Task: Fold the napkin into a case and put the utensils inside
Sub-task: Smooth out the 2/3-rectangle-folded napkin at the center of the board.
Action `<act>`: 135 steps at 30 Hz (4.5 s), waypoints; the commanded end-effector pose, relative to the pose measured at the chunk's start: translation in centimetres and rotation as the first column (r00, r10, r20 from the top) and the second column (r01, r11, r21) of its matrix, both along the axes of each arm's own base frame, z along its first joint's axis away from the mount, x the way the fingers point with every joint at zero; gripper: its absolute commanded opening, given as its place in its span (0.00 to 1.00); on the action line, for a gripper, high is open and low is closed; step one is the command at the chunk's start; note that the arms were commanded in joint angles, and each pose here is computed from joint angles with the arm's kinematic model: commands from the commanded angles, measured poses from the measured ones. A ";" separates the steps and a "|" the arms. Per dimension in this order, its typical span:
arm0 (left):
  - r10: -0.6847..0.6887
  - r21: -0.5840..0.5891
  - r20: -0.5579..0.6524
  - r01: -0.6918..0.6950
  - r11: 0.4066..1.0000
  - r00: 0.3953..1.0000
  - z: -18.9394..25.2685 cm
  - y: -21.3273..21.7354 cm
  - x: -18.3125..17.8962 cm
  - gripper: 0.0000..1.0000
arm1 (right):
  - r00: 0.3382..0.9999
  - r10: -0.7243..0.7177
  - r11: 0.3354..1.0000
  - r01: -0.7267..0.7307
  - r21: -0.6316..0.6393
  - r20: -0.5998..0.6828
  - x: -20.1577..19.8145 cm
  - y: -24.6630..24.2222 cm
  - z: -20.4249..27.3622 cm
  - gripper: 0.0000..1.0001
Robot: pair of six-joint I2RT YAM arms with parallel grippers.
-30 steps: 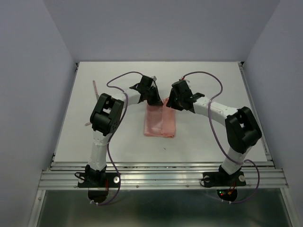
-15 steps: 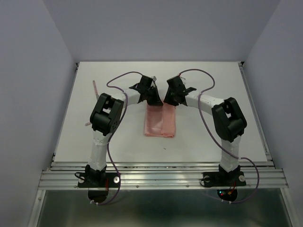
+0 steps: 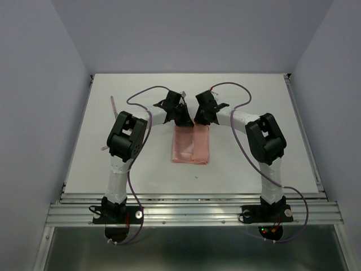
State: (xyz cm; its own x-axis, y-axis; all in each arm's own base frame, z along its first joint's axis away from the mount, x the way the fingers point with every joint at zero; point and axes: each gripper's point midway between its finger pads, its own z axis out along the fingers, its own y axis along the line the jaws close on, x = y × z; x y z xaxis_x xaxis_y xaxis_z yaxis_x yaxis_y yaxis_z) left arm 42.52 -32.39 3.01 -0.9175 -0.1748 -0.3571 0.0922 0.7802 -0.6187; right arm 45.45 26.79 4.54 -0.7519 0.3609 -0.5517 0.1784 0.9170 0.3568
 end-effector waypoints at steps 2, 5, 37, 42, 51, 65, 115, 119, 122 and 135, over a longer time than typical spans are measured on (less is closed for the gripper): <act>-0.010 -0.009 0.037 0.010 1.000 0.999 1.1 0.4 0.3 0.00 | 0.999 0.000 1.000 -0.001 0.022 0.043 1.5 0.7 1.7 0.04; -0.007 -0.007 0.036 0.007 1.000 0.999 1.0 0.7 0.3 0.00 | 0.999 0.006 1.000 -0.007 0.027 0.038 1.4 0.8 1.5 0.01; 0.027 -0.044 0.110 -0.023 0.999 0.994 5.9 2.8 0.6 0.04 | 0.998 0.065 0.996 -0.064 0.057 -0.024 0.9 2.1 -2.3 0.01; 0.055 -0.067 0.122 -0.047 0.997 0.991 7.3 3.3 0.7 0.32 | 0.988 0.151 0.981 -0.151 0.125 0.007 0.1 3.5 -2.1 0.01; 0.065 -0.116 0.094 -0.054 0.992 0.993 7.2 3.0 1.5 0.67 | 0.914 0.384 0.897 -0.403 0.182 0.132 -1.4 6.0 -1.2 0.01; 0.078 -0.127 0.024 -0.074 0.989 0.997 3.9 2.5 2.2 0.67 | 0.884 0.442 0.870 -0.463 0.168 0.149 -2.4 6.0 -1.3 0.01; 0.113 -0.073 0.030 -0.110 0.991 0.993 3.3 3.9 2.1 0.00 | 0.894 0.415 0.893 -0.436 0.116 0.168 -2.1 4.9 1.9 0.23; 0.106 -0.073 0.037 -0.103 0.992 0.994 3.7 4.0 1.8 0.00 | 0.911 0.368 0.917 -0.389 0.092 0.183 -1.3 4.2 2.5 0.35; 0.099 -0.071 0.035 -0.096 0.993 0.995 3.5 4.0 1.6 0.00 | 0.907 0.362 0.917 -0.388 0.090 0.216 -1.1 4.2 4.1 0.38; 0.084 -0.074 0.036 -0.081 0.994 0.996 3.4 3.9 1.6 0.00 | 0.926 0.312 0.946 -0.323 0.018 0.212 -0.6 1.0 6.5 0.39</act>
State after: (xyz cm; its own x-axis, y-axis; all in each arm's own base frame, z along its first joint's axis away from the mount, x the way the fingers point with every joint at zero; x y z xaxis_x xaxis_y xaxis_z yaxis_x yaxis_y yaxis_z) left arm 43.96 -28.51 3.66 -0.9019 -0.2868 -0.3229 -0.0012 0.7494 -0.6621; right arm 43.96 29.14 10.55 -0.7189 0.1492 -0.6789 -0.2302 0.8705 0.4350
